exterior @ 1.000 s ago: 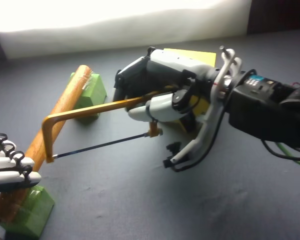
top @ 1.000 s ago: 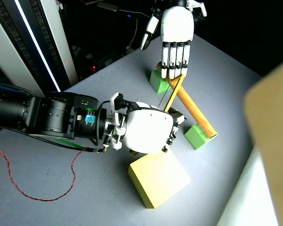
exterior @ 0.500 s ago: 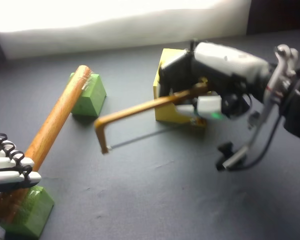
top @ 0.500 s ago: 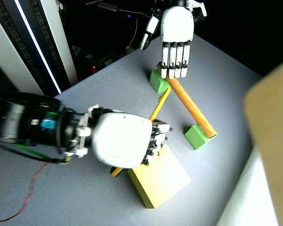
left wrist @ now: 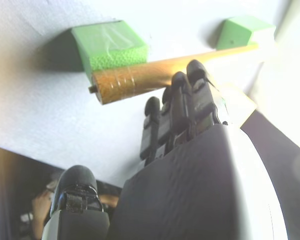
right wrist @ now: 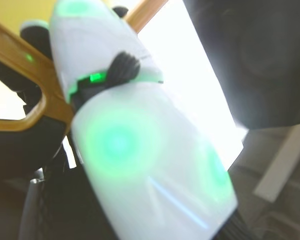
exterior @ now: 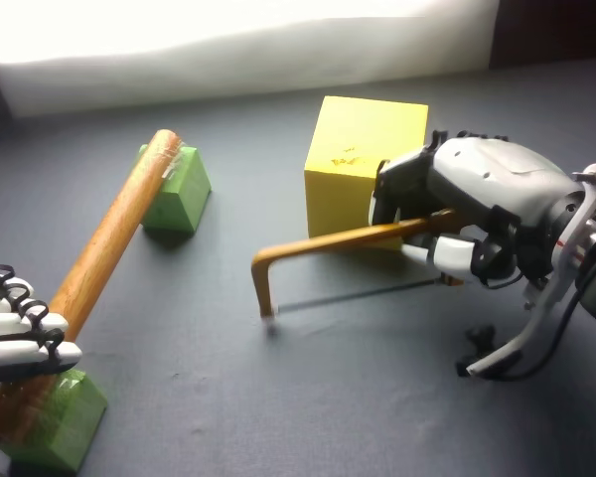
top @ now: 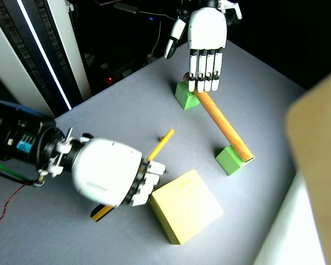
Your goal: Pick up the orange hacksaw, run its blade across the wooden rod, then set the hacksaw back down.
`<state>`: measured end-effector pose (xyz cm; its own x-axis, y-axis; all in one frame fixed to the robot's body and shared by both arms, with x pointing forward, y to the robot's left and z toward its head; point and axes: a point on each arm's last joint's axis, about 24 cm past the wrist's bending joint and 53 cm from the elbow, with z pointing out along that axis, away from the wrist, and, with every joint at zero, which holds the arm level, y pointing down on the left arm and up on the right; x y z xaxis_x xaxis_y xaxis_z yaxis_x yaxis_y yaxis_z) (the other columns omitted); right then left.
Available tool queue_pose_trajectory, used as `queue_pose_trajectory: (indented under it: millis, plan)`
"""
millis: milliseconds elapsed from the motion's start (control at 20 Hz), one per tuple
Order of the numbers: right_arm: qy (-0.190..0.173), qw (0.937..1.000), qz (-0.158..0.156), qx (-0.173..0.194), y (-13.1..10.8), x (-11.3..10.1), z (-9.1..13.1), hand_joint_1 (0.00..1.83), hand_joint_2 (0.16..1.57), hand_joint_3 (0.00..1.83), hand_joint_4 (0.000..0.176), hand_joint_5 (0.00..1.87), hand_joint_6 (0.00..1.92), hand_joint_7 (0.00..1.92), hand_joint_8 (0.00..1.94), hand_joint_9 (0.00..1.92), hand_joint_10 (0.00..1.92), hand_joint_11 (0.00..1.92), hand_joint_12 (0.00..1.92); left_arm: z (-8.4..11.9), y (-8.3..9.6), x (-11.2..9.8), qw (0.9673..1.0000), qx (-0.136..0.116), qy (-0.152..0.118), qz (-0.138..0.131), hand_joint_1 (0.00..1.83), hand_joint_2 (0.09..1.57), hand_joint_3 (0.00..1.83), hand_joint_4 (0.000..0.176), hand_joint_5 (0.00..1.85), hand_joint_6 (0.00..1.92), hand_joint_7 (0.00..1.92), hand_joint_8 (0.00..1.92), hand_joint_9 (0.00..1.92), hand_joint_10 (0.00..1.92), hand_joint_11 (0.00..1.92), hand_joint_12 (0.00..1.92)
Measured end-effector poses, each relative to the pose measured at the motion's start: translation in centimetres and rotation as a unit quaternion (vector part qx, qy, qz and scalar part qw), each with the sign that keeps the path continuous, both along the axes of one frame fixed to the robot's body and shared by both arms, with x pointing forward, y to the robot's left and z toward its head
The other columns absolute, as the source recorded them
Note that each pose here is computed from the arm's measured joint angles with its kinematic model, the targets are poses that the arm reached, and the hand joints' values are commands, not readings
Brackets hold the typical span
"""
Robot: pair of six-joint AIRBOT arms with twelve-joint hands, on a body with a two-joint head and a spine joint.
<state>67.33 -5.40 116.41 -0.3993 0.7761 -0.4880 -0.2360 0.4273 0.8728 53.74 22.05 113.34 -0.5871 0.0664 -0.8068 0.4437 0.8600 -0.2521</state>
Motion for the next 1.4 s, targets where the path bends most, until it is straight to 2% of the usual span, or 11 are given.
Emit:
queue_pose_trajectory:
  millis: [350, 750, 800, 850, 900, 950, 1050, 1200, 1250, 1350, 1400]
  plan:
    - [-0.015, 0.9996, -0.019, 0.017, -0.2, -0.9, -0.1, 1.37, 1.14, 0.00, 0.000, 0.80, 1.06, 0.92, 1.06, 0.96, 1.25, 0.88, 1.22, 0.0, -0.1, -0.1, 1.0000, 0.000, 0.001, 0.000, 0.00, 1.17, 0.00, 0.000, 0.12, 0.00, 0.10, 0.00, 0.09, 0.00, 0.00, 0.15]
    - [0.041, 0.9984, -0.022, 0.032, -0.8, -2.6, -3.9, 1.36, 1.17, 0.00, 0.000, 0.68, 1.14, 0.84, 1.22, 0.97, 1.30, 0.83, 1.25, -0.1, -0.3, -0.2, 1.0000, -0.001, 0.001, -0.001, 0.00, 1.17, 0.00, 0.000, 0.13, 0.00, 0.11, 0.01, 0.09, 0.00, 0.01, 0.15]
    - [0.044, 0.9982, -0.024, 0.032, -1.0, -2.8, -4.3, 1.21, 1.23, 0.00, 0.000, 0.67, 1.29, 0.83, 1.34, 0.81, 0.98, 0.75, 1.29, -0.1, -0.3, -0.2, 1.0000, -0.001, 0.001, -0.001, 0.00, 1.17, 0.00, 0.000, 0.12, 0.00, 0.10, 0.00, 0.08, 0.00, 0.00, 0.15]
    - [0.047, 0.9980, -0.028, 0.031, -1.3, -2.9, -4.6, 1.18, 1.18, 0.00, 0.000, 0.61, 0.63, 0.68, 0.75, 0.76, 0.81, 0.67, 1.31, -0.1, -0.3, -0.2, 1.0000, -0.001, 0.001, -0.001, 0.00, 1.17, 0.00, 0.000, 0.12, 0.00, 0.10, 0.00, 0.09, 0.00, 0.00, 0.17]
    - [0.047, 0.9979, -0.030, 0.032, -1.5, -3.0, -4.8, 1.16, 1.17, 0.00, 0.000, 0.65, 0.28, 0.72, 0.39, 0.75, 0.65, 0.58, 1.29, -0.1, -0.3, -0.2, 1.0000, -0.001, 0.001, -0.001, 0.00, 1.17, 0.00, 0.000, 0.13, 0.01, 0.11, 0.01, 0.09, 0.00, 0.00, 0.17]
    - [0.047, 0.9979, -0.032, 0.031, -1.7, -3.1, -4.9, 1.12, 1.17, 0.00, 0.000, 0.65, 0.11, 0.73, 0.17, 0.72, 0.50, 0.51, 1.27, -0.1, -0.3, -0.2, 1.0000, -0.001, 0.002, -0.001, 0.00, 1.17, 0.00, 0.000, 0.14, 0.01, 0.12, 0.01, 0.10, 0.01, 0.00, 0.17]
    - [0.048, 0.9978, -0.033, 0.031, -1.8, -3.4, -4.9, 1.06, 1.17, 0.00, 0.000, 0.63, 0.01, 0.67, 0.01, 0.67, 0.26, 0.40, 1.27, 0.0, -0.3, -0.2, 1.0000, -0.001, 0.001, -0.001, 0.00, 1.17, 0.00, 0.000, 0.14, 0.00, 0.12, 0.00, 0.10, 0.00, 0.00, 0.17]
    - [0.045, 0.9981, -0.028, 0.031, -1.6, -3.7, -4.6, 1.03, 1.16, 0.00, 0.000, 0.60, 0.00, 0.62, 0.00, 0.64, 0.16, 0.34, 1.27, -0.1, -0.3, -0.2, 1.0000, -0.001, 0.001, -0.001, 0.00, 1.17, 0.00, 0.000, 0.15, 0.00, 0.12, 0.00, 0.11, 0.00, 0.00, 0.20]
    - [0.042, 0.9981, -0.029, 0.033, -1.6, -3.6, -4.3, 0.97, 1.13, 0.00, 0.000, 0.47, 0.00, 0.48, 0.00, 0.49, 0.06, 0.16, 1.25, 0.0, -0.3, -0.2, 1.0000, -0.002, 0.001, -0.001, 0.00, 1.17, 0.00, 0.000, 0.15, 0.00, 0.12, 0.00, 0.10, 0.00, 0.00, 0.21]
    - [0.034, 0.9982, -0.030, 0.038, -1.8, -3.3, -3.2, 0.73, 1.01, 0.00, 0.000, 0.08, 0.00, 0.07, 0.00, 0.11, 0.00, 0.00, 0.77, 0.0, -0.5, -0.1, 1.0000, -0.003, 0.001, -0.003, 0.00, 1.17, 0.00, 0.000, 0.14, 0.00, 0.11, 0.00, 0.09, 0.00, 0.00, 0.18]
    - [0.036, 0.9983, -0.026, 0.038, -1.6, -3.4, -3.1, 0.71, 1.00, 0.00, 0.000, 0.03, 0.00, 0.02, 0.00, 0.05, 0.00, 0.00, 0.63, 0.0, -0.6, -0.1, 1.0000, -0.005, 0.000, -0.003, 0.00, 1.17, 0.00, 0.000, 0.13, 0.00, 0.11, 0.00, 0.09, 0.00, 0.00, 0.19]
